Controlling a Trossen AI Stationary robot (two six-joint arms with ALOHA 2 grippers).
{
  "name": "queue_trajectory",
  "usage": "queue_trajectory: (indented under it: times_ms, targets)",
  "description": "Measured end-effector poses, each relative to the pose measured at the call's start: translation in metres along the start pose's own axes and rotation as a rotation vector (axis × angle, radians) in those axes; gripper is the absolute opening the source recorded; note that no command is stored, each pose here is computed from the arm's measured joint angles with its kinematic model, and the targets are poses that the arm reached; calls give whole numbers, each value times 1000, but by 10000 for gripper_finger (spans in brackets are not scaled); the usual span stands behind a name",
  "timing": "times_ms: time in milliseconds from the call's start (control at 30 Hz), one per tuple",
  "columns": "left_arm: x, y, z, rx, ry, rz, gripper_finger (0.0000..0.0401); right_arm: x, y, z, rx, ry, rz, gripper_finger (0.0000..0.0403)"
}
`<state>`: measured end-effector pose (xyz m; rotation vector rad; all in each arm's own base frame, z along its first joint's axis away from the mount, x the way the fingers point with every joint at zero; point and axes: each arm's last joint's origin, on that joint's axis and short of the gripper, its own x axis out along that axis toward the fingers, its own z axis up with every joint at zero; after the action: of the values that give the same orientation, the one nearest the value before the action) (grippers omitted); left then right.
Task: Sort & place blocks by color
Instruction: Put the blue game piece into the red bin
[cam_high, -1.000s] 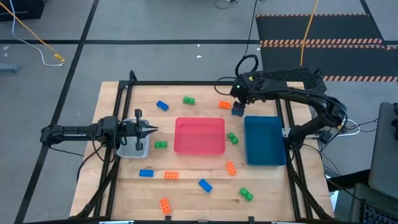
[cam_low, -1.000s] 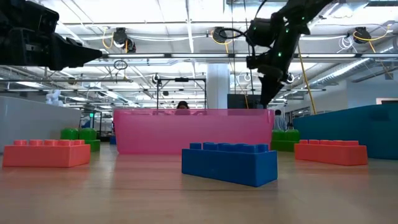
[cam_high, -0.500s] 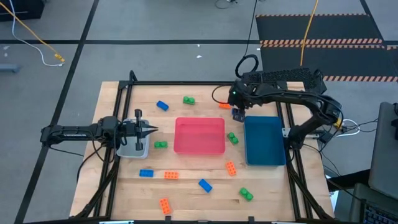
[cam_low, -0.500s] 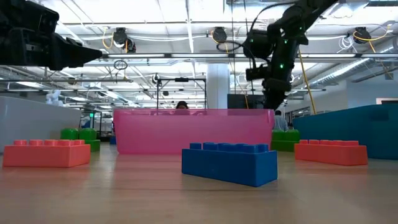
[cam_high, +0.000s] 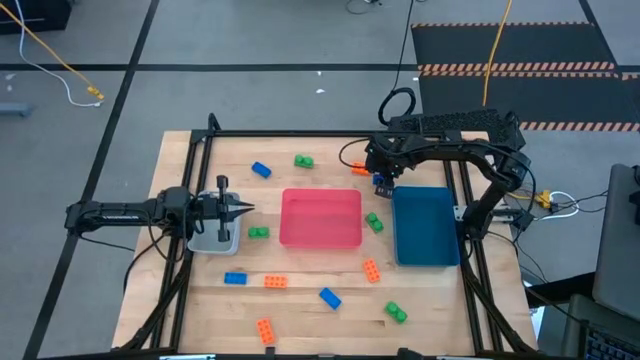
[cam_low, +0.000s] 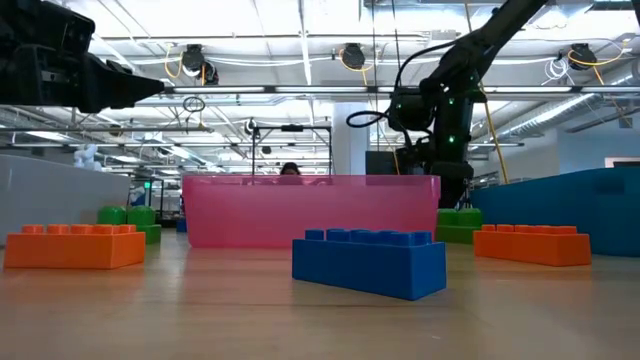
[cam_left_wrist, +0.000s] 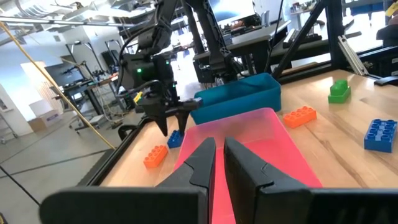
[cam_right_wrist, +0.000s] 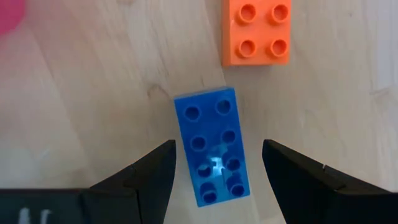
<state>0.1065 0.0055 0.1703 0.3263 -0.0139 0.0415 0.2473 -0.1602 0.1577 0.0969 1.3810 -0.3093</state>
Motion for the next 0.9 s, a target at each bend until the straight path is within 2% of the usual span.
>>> queue_trajectory:
  times_ms: [900]
  targets:
    - [0,0,0,0,0,0,37,0,0,1,-17,-11,-4,235]
